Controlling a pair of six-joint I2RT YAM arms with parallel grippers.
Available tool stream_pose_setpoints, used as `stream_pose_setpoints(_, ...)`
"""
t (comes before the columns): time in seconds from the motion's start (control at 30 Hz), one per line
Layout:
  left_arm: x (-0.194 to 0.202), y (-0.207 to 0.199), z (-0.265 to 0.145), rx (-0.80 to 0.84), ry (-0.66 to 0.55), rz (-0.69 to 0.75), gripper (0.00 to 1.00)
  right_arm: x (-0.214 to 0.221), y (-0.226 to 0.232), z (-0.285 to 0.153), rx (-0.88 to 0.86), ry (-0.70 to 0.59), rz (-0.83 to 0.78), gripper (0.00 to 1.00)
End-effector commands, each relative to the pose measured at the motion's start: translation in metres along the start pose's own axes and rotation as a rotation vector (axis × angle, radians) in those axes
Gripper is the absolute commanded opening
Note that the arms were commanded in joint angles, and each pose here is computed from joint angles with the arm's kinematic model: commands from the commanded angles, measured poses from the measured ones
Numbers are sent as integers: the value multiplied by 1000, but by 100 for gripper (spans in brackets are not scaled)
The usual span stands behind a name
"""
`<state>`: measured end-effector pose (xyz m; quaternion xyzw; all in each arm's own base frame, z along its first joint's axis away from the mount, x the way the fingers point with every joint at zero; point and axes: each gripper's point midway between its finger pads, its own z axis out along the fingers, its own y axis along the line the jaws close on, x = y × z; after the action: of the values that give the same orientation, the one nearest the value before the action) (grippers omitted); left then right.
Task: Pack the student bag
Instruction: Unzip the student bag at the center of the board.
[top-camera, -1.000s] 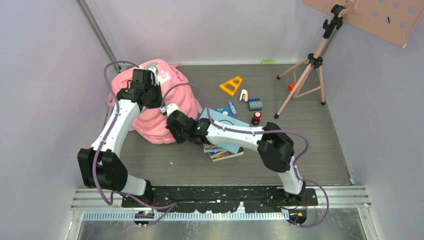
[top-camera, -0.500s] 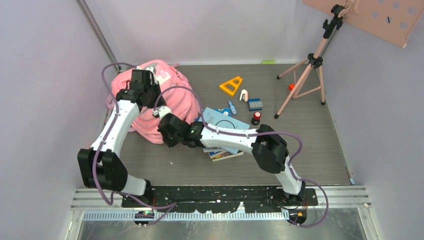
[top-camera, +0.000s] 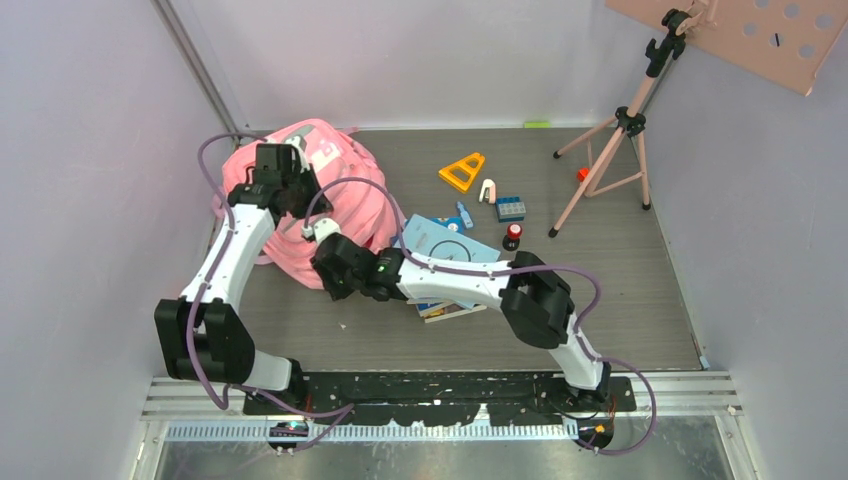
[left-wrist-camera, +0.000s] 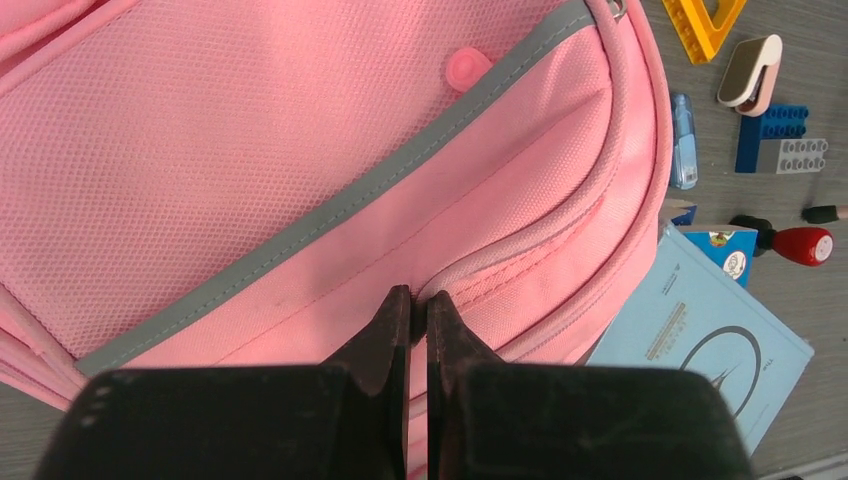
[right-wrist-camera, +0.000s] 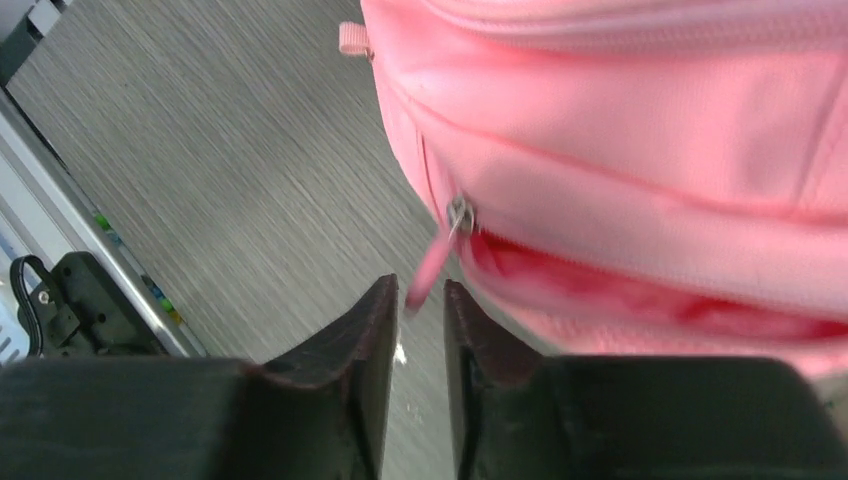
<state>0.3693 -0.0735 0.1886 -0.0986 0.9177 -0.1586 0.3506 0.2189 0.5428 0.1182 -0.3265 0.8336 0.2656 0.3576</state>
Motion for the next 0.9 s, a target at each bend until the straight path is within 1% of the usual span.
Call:
stream_pose_setpoints(0.0, -35, -28, -16, 144, -127, 78, 0, -50, -2, -69, 64, -126, -5, 39)
stream_pose_setpoints(0.03, -31, -25, -14, 140, -110, 100, 0, -51, -8, -74, 86, -127, 0, 43)
stream_pose_setpoints(0.1, -22, -20, -13, 122, -77, 144, 0, -61, -32, -95, 146, -150, 26, 55)
stream_pose_setpoints(0.13, -19, -18, -12, 108, -71, 172, 0, -54, -45, -97, 183, -134, 30, 58)
stream_pose_setpoints(0.17, -14, -16, -12, 90, -56, 198, 0, -62, -57, -108, 203, -152, 55, 62)
stream_pose_setpoints(0.2, -10, -14, -12, 71, -45, 228, 0, -57, -67, -111, 229, -136, 61, 63)
stream_pose_setpoints(0.23, -5, -13, -11, 44, -36, 262, 4, -64, -81, -120, 250, -152, 90, 67)
stream_pose_setpoints(0.27, 0, -14, -10, 24, -24, 301, 11, -60, -91, -123, 270, -139, 109, 68)
stream_pose_setpoints(0.3, 4, -15, -11, -2, -16, 342, 20, -67, -106, -133, 290, -157, 135, 71)
stream_pose_setpoints(0.33, 10, -17, -11, -22, -7, 387, 28, -61, -115, -135, 306, -145, 151, 73)
stream_pose_setpoints(0.37, 14, -17, -12, -53, -5, 431, 37, -68, -129, -145, 324, -165, 176, 75)
stream_pose_setpoints(0.43, 21, -19, -14, -96, -18, 502, 54, -61, -152, -155, 362, -160, 201, 78)
stream_pose_setpoints(0.47, 24, -21, -16, -105, -27, 526, 59, -60, -159, -158, 376, -163, 209, 79)
stream_pose_setpoints(0.53, 35, -25, -17, -94, -31, 561, 68, -57, -176, -168, 409, -171, 232, 81)
stream_pose_setpoints(0.63, 50, -26, -19, -105, -30, 623, 77, -51, -192, -181, 433, -182, 261, 82)
stream_pose_setpoints(0.77, 70, -9, -14, -205, 47, 688, 83, -47, -196, -190, 417, -208, 297, 84)
stream_pose_setpoints(0.87, 79, -14, -8, -203, 76, 719, 87, -45, -194, -191, 400, -213, 310, 85)
